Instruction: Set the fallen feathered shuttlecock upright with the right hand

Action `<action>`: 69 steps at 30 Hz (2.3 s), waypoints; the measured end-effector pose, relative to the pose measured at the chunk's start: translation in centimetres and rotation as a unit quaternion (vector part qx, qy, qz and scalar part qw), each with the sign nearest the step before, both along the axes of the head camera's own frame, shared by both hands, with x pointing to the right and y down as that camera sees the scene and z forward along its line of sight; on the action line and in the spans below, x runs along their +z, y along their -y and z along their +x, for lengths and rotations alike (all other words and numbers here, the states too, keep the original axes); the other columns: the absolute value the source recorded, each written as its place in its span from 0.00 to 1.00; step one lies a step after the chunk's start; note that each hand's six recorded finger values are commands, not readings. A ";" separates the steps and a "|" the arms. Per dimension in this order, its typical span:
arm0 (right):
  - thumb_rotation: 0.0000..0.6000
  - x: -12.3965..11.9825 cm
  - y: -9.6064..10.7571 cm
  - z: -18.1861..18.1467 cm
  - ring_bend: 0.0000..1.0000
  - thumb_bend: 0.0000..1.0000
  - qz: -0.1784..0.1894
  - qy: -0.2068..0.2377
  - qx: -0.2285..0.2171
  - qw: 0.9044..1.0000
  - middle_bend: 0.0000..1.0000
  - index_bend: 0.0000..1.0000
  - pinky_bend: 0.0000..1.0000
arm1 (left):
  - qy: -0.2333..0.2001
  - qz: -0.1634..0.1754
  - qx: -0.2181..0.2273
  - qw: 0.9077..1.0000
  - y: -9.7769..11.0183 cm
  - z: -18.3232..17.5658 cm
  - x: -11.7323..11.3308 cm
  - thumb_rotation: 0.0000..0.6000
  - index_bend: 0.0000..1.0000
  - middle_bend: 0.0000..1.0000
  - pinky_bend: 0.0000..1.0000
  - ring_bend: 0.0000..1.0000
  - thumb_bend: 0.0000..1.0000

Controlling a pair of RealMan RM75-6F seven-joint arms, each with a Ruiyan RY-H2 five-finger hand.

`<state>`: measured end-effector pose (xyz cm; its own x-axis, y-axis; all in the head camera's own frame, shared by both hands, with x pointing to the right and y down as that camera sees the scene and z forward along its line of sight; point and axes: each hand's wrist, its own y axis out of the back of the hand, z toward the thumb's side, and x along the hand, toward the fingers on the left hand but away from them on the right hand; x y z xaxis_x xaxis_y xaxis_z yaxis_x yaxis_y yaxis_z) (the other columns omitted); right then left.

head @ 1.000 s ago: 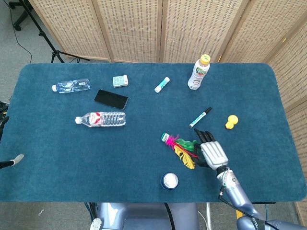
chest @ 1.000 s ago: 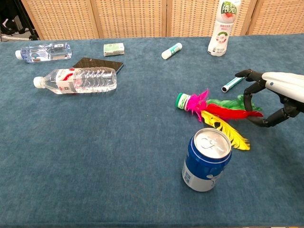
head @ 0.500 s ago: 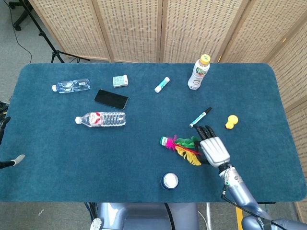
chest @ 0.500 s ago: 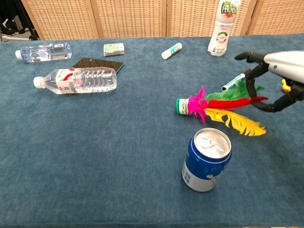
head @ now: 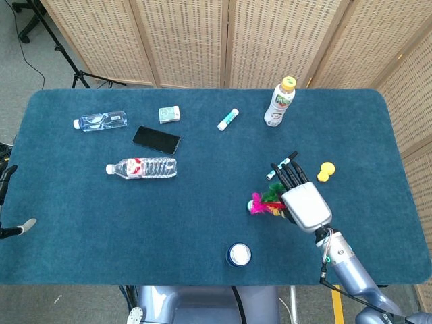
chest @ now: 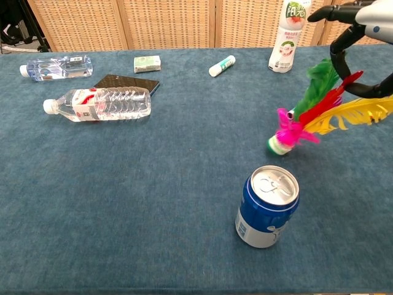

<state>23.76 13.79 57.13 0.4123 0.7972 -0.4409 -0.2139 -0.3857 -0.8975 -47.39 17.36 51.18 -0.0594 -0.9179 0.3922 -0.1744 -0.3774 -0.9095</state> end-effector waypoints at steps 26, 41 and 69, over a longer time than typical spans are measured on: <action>1.00 1.2 -1.0 -6.4 0.00 0.60 0.042 -0.027 -0.071 0.996 0.00 0.49 0.00 | -0.002 -0.001 0.001 1.000 0.0 0.1 0.1 1.00 0.00 0.00 0.00 0.00 0.01; 1.00 -0.3 -0.8 -8.2 0.00 0.34 0.048 -0.007 -0.062 0.997 0.00 0.00 0.00 | -0.005 -0.001 -0.002 1.000 0.2 -0.1 0.0 1.00 0.00 0.00 0.00 0.00 0.01; 1.00 -3.3 -3.8 16.4 0.00 0.00 0.055 0.091 0.230 0.967 0.00 0.00 0.00 | -0.002 0.008 0.013 1.000 -1.8 -0.3 0.3 1.00 0.00 0.00 0.00 0.00 0.01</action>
